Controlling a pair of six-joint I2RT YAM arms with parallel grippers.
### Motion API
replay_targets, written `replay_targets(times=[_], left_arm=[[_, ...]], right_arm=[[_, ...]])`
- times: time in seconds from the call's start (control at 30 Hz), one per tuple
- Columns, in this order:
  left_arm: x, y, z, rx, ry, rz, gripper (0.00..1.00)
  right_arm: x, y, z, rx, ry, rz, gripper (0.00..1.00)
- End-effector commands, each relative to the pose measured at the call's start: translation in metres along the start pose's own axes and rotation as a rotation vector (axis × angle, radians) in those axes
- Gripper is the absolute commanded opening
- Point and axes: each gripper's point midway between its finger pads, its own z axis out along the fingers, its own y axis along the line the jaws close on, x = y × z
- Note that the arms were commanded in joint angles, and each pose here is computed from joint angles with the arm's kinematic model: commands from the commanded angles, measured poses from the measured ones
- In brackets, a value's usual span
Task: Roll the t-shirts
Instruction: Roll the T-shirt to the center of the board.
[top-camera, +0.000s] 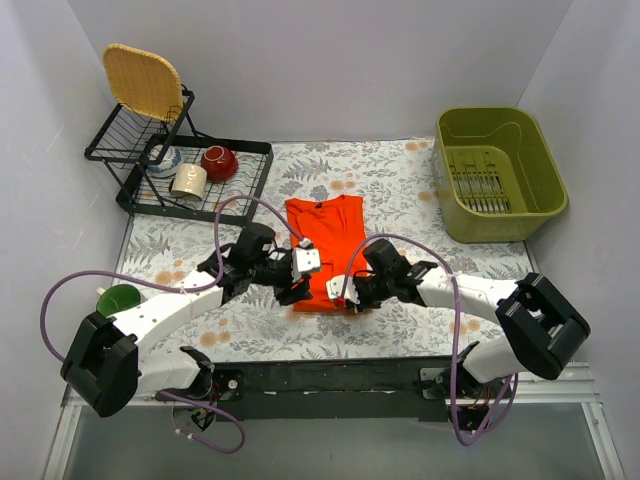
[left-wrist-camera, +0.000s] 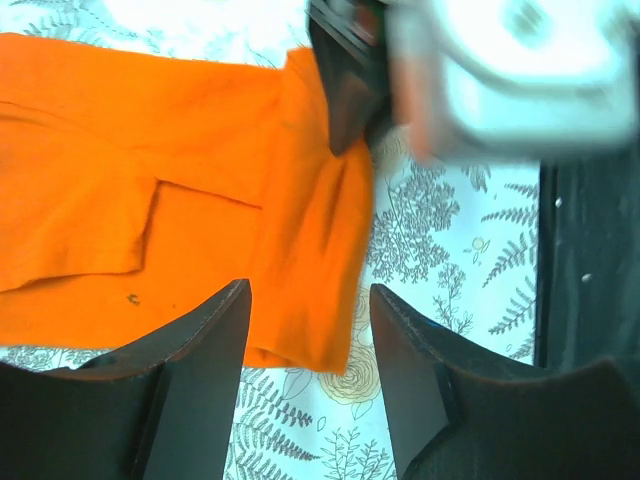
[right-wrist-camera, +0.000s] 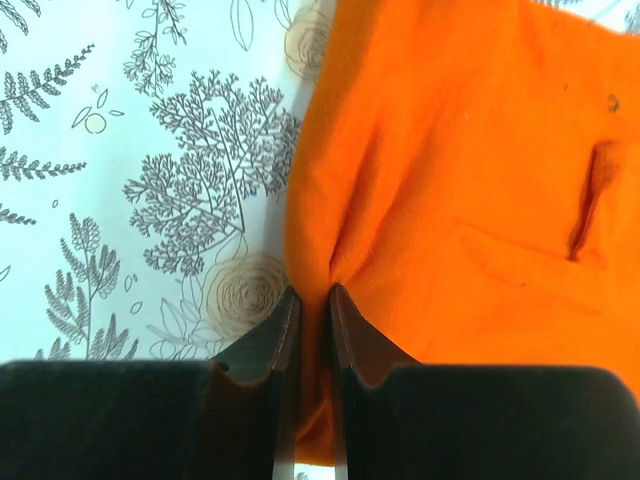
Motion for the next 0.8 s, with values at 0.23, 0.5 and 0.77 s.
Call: replay_targets(times=[0.23,0.5,0.77], left_arm=[[0.037,-0.028,0.026,0.015,0.065,0.251,0.51],[0.071,-0.030,0.042,0.022,0.147,0.304,0.51],[0.088,-0.011,0.053,-0.061,0.226,0.343,0.08]], right_arm=[[0.010,0.004,-0.009,-0.175,-0.022,0.272,0.11],[0.008,-0.003,-0.007,-0.213,-0.047,0.337,0.10],[0.007,-0.016,-0.011,-0.225,-0.061,0.368,0.18]])
